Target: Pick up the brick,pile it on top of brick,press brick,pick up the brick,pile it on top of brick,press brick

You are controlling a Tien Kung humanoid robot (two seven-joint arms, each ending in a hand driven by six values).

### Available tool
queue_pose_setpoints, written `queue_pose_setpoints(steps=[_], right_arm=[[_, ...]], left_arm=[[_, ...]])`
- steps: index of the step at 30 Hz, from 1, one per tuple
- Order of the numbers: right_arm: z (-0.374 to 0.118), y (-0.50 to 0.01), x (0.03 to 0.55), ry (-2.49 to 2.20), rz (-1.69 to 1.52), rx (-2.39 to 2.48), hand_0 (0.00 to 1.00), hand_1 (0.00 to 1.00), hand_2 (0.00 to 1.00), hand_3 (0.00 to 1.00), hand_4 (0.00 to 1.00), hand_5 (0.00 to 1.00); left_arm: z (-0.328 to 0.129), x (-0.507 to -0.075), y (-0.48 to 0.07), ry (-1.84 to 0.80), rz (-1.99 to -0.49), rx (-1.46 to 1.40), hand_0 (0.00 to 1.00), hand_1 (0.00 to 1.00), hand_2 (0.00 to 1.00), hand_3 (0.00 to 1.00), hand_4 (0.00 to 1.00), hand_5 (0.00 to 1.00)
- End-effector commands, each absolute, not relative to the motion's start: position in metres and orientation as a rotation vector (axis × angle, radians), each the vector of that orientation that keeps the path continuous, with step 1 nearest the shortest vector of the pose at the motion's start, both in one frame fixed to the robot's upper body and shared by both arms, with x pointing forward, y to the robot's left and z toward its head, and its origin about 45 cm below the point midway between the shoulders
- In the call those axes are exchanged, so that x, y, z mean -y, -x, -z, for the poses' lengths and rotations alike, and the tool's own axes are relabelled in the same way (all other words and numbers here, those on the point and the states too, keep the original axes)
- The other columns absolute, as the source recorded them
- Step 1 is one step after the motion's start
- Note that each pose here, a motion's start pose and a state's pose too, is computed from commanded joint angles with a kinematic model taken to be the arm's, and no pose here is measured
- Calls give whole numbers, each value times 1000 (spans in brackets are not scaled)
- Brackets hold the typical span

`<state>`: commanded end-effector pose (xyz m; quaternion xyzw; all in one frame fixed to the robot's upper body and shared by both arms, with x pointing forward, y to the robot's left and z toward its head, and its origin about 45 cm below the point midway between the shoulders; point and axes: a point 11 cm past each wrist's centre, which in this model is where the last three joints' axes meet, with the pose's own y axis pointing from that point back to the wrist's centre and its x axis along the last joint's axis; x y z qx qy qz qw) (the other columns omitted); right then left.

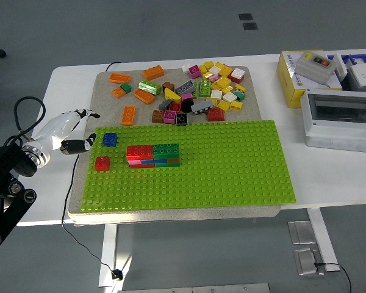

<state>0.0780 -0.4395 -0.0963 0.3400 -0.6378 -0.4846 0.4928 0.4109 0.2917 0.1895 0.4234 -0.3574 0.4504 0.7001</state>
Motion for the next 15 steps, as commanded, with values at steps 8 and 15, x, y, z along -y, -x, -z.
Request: queue_pose_setpoints(steps=[8,15], right_arm=[[95,-82,440,-832,1172,1554,700,639,592,756,602,998],[95,-85,441,-836,1169,1559,701,638,592,755,602,998]], left_arm=[[-188,-276,-428,-1007,-911,821,985,945,964,821,564,142],[-187,-272,-436,-1045,-874,812,993,987,998,863,628,177]])
